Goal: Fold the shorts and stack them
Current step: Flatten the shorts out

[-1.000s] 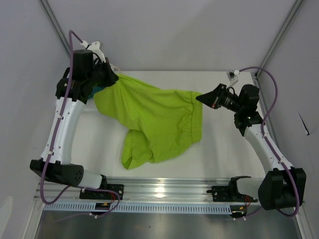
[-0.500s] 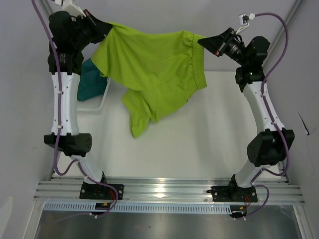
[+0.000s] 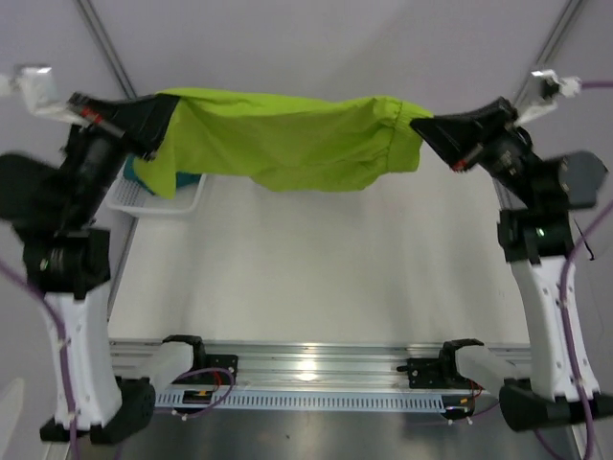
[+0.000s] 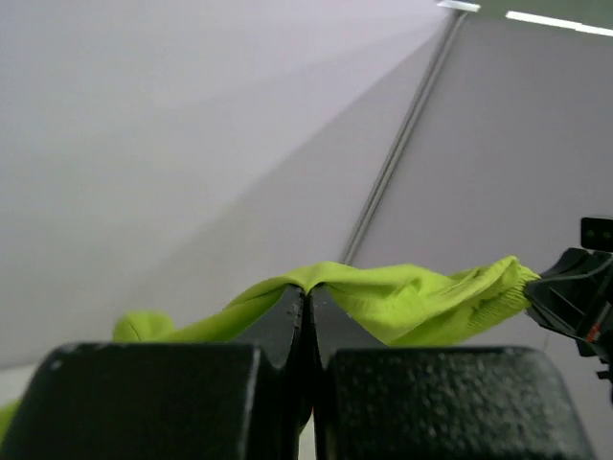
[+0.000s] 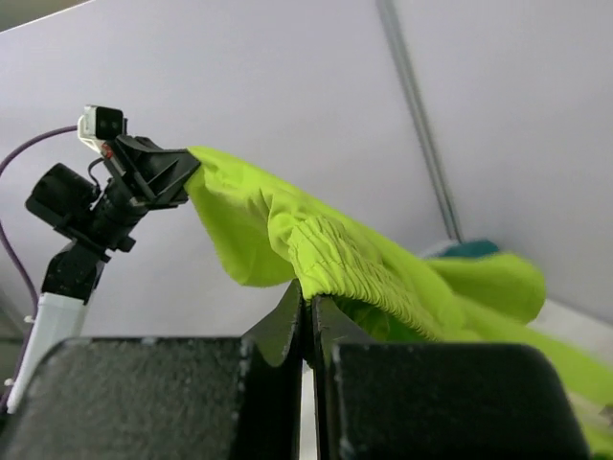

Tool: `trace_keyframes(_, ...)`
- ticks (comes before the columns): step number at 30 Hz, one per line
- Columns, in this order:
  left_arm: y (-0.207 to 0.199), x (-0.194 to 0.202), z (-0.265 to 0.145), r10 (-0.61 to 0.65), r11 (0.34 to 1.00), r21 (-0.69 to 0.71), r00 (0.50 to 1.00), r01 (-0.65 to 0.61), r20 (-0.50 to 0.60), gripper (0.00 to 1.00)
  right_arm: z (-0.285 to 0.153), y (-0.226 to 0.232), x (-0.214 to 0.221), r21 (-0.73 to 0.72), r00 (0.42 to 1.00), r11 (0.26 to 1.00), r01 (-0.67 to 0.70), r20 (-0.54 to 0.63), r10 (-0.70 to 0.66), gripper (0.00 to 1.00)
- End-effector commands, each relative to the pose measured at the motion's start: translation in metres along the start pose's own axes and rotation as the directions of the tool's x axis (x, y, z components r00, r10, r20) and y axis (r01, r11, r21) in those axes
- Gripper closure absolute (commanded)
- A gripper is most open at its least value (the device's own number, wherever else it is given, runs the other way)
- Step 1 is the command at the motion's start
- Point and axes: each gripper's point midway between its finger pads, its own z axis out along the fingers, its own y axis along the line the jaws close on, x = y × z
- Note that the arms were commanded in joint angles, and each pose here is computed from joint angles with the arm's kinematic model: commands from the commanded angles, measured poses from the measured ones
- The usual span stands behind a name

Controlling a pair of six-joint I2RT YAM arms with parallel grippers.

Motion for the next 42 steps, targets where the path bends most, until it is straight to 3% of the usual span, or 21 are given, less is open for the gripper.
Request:
trace_keyframes(1, -0.064, -0.049, -0.070, 0.143, 0.987, 0.047, 0.968, -0.156, 0.207, 1.00, -0.041, 0.085, -0.011, -0.041, 0.982, 0.985, 0.168, 0.091, -0.164, 1.00)
trace_keyframes(4, -0.087, -0.062, -0.104, 0.179, 0.979, 0.041, 0.945, -0.197, 0.273, 1.00, -0.065, 0.112, -0.006, -0.028, 0.984, 0.989, 0.146, 0.106, -0.142, 1.00)
trace_keyframes(7, -0.101, -0.073, -0.111, 0.185, 0.975, 0.062, 0.937, -0.212, 0.296, 1.00, -0.073, 0.126, -0.002, -0.038, 0.991, 0.994, 0.106, 0.090, -0.102, 1.00)
trace_keyframes(11, -0.084, -0.062, -0.081, 0.146, 0.983, 0.077, 0.963, -0.167, 0.226, 1.00, -0.067, 0.105, 0.009, 0.018, 0.999, 1.000, 0.009, 0.037, -0.010, 1.00)
trace_keyframes(14, -0.041, -0.020, -0.045, 0.075, 0.994, 0.072, 0.990, -0.084, 0.119, 1.00, -0.058, 0.040, 0.039, 0.183, 0.993, 0.977, -0.111, -0.022, 0.116, 1.00)
trace_keyframes(16, 0.016, 0.043, -0.021, -0.023, 1.000, 0.003, 1.000, 0.023, -0.007, 1.00, -0.059, -0.008, 0.080, 0.268, 0.971, 0.941, -0.206, -0.064, 0.231, 1.00)
trace_keyframes(17, 0.025, 0.052, -0.014, -0.030, 1.000, 0.007, 1.000, 0.030, -0.004, 1.00, -0.060, -0.023, 0.095, 0.287, 0.961, 0.928, -0.237, -0.068, 0.267, 1.00)
trace_keyframes(19, 0.071, 0.114, -0.004, -0.100, 0.994, -0.055, 0.991, 0.095, -0.087, 1.00, -0.070, -0.062, 0.134, 0.349, 0.938, 0.885, -0.308, -0.044, 0.344, 1.00)
trace_keyframes(24, 0.137, 0.220, 0.014, -0.169, 0.968, -0.214, 0.968, 0.129, -0.184, 1.00, -0.082, -0.126, 0.168, 0.438, 0.951, 0.849, -0.295, 0.053, 0.303, 1.00)
trace_keyframes(27, 0.165, 0.264, 0.034, -0.175, 0.954, -0.278, 0.962, 0.113, -0.209, 1.00, -0.080, -0.171, 0.177, 0.509, 0.963, 0.820, -0.262, 0.082, 0.257, 1.00)
trace_keyframes(29, 0.179, 0.269, 0.053, -0.137, 0.954, -0.291, 0.969, 0.074, -0.205, 1.00, -0.068, -0.212, 0.182, 0.535, 0.969, 0.809, -0.243, 0.087, 0.233, 1.00)
trace_keyframes(30, 0.200, 0.284, 0.068, -0.141, 0.937, -0.343, 0.965, 0.058, -0.220, 1.00, -0.054, -0.220, 0.169, 0.507, 0.975, 0.833, -0.221, 0.092, 0.203, 1.00)
trace_keyframes(32, 0.204, 0.259, 0.107, -0.094, 0.943, -0.332, 0.980, 0.030, -0.178, 0.95, -0.037, -0.270, 0.179, 0.516, 0.976, 0.831, -0.210, 0.059, 0.211, 0.98)
trace_keyframes(33, 0.236, 0.298, 0.113, -0.115, 0.915, -0.403, 0.956, -0.003, -0.268, 0.73, -0.012, -0.275, 0.147, 0.467, 0.985, 0.867, -0.173, 0.072, 0.158, 0.56)
trace_keyframes(34, 0.236, 0.279, 0.135, -0.100, 0.913, -0.408, 0.961, -0.015, -0.259, 0.47, -0.003, -0.291, 0.143, 0.472, 0.984, 0.863, -0.178, 0.063, 0.168, 0.26)
trace_keyframes(35, 0.249, 0.289, 0.139, -0.120, 0.888, -0.457, 0.943, -0.038, -0.312, 0.19, -0.009, -0.318, 0.152, 0.545, 0.968, 0.806, -0.229, 0.041, 0.248, 0.05)
trace_keyframes(36, 0.242, 0.265, 0.158, -0.104, 0.884, -0.464, 0.946, -0.053, -0.306, 0.01, 0.002, -0.337, 0.145, 0.551, 0.966, 0.803, -0.225, 0.020, 0.257, 0.00)
trace_keyframes(37, 0.256, 0.277, 0.155, -0.107, 0.843, -0.523, 0.911, -0.130, -0.398, 0.01, -0.002, -0.345, 0.151, 0.580, 0.960, 0.782, -0.226, -0.005, 0.281, 0.00)
trace_keyframes(39, 0.247, 0.277, 0.152, -0.076, 0.825, -0.530, 0.892, -0.195, -0.446, 0.01, -0.022, -0.352, 0.160, 0.672, 0.962, 0.719, -0.176, -0.038, 0.271, 0.01)
trace_keyframes(40, 0.243, 0.272, 0.140, -0.076, 0.808, -0.551, 0.890, -0.210, -0.450, 0.01, -0.041, -0.359, 0.178, 0.729, 0.953, 0.662, -0.171, -0.047, 0.299, 0.00)
trace_keyframes(42, 0.239, 0.277, 0.121, -0.105, 0.800, -0.568, 0.888, -0.191, -0.447, 0.01, -0.060, -0.356, 0.192, 0.764, 0.945, 0.625, -0.158, -0.065, 0.319, 0.01)
